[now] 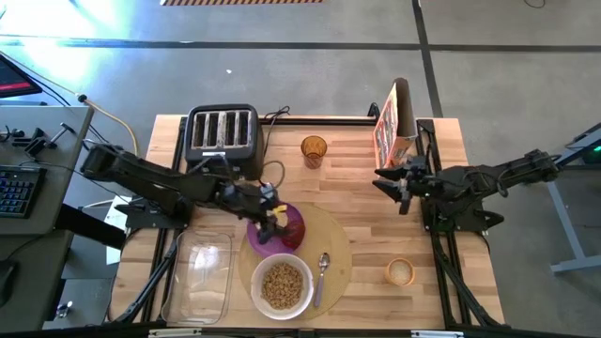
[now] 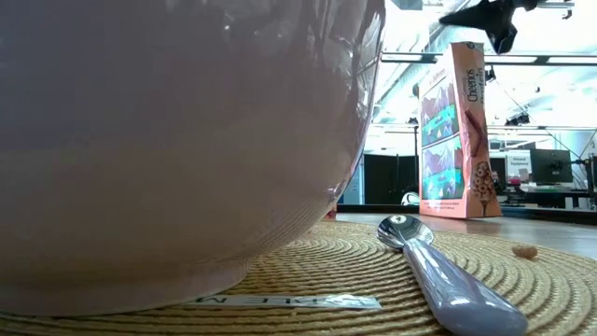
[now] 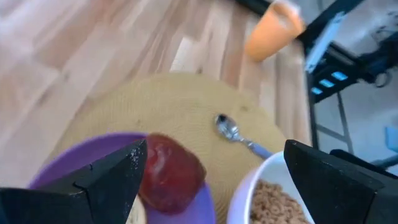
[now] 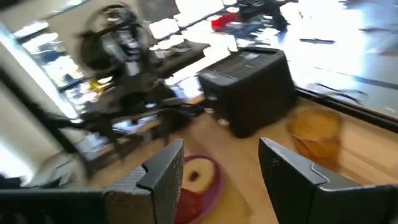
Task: Arrange a breakfast setting
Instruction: Return to home position
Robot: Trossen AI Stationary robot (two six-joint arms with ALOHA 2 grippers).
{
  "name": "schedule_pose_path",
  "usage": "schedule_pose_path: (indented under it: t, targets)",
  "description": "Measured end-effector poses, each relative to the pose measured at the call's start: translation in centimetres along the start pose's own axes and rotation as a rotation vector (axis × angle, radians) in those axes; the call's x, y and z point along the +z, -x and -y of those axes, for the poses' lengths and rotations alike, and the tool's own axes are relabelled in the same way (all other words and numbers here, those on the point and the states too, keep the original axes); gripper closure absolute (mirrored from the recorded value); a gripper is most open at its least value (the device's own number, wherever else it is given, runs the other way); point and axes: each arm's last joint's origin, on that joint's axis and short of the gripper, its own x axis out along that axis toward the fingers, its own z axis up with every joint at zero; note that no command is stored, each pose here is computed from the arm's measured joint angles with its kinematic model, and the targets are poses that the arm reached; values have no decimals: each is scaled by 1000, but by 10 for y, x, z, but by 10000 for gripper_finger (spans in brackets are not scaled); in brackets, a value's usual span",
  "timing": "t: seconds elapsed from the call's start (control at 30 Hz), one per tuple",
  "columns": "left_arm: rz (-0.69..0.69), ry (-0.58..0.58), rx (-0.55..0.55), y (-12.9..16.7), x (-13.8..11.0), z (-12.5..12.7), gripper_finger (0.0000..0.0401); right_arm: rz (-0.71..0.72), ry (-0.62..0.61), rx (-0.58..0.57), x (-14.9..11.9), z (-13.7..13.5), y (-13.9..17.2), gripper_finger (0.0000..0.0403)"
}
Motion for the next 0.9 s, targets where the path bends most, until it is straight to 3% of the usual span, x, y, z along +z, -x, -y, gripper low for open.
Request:
schedule_pose_path:
  t: [0.27,0.43,0.57,0.8,0.9]
  targets:
    - [136,-181,-43,55,14,4,34,93,153,229,19,8,35,214]
    - [199,-274,43,85,14,-1,34,197,264,328,29,17,58,214]
    - [239,-278,128,105,10,-8,34,232,310,417,31,22,71,214]
    - [347,-265,101,112,-28,-33,34,210,296,285,25,39,84,214]
    - [387,-254,93,109,-47,-46,34,217,284,279,23,44,89,214]
